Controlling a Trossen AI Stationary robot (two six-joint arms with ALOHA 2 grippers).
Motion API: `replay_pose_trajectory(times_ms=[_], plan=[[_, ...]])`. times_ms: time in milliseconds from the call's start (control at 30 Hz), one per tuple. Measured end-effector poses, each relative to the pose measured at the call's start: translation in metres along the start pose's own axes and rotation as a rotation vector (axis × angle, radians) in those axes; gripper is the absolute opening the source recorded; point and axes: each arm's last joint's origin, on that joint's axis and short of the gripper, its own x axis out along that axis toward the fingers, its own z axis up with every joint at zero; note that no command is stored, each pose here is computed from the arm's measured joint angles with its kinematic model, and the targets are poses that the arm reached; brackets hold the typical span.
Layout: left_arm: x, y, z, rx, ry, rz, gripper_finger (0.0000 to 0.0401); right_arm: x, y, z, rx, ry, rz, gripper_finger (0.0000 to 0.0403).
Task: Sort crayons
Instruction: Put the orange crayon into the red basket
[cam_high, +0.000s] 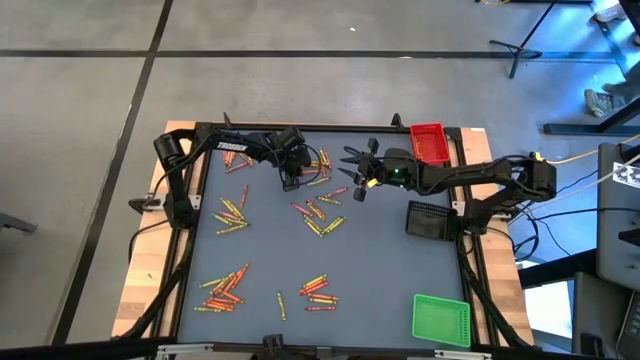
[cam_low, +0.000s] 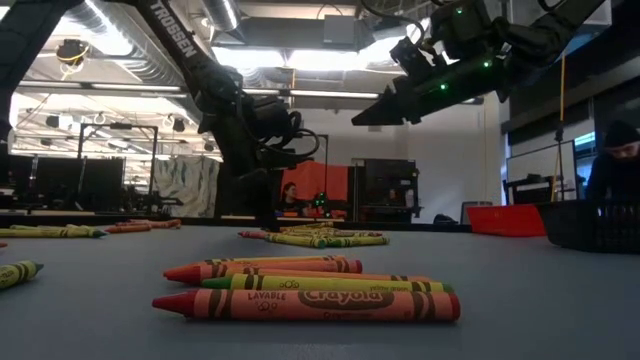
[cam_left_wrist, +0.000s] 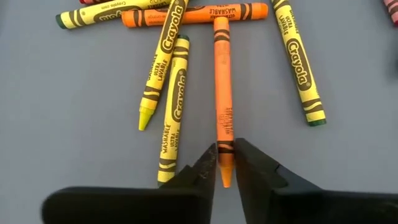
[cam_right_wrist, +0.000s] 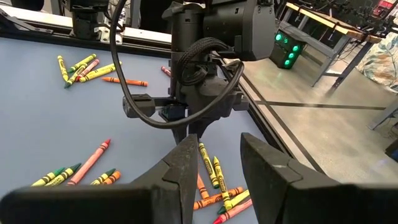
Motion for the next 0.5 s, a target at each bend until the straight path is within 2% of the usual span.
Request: replay_pose_trajectory(times_ms=[167, 500], plan=[[0.0001, 0.0002, -0.0002, 0.0, 0.002, 0.004, 0.0014, 0.0, 0.0, 0.0, 0.0, 0.0, 0.0, 0.0118], [0.0005, -0.0027, 0.0003, 0.019, 0.011, 0.006, 0.0003, -0.0001, 0.0, -0.0001, 0.008, 0.001, 0.0, 0.0118]])
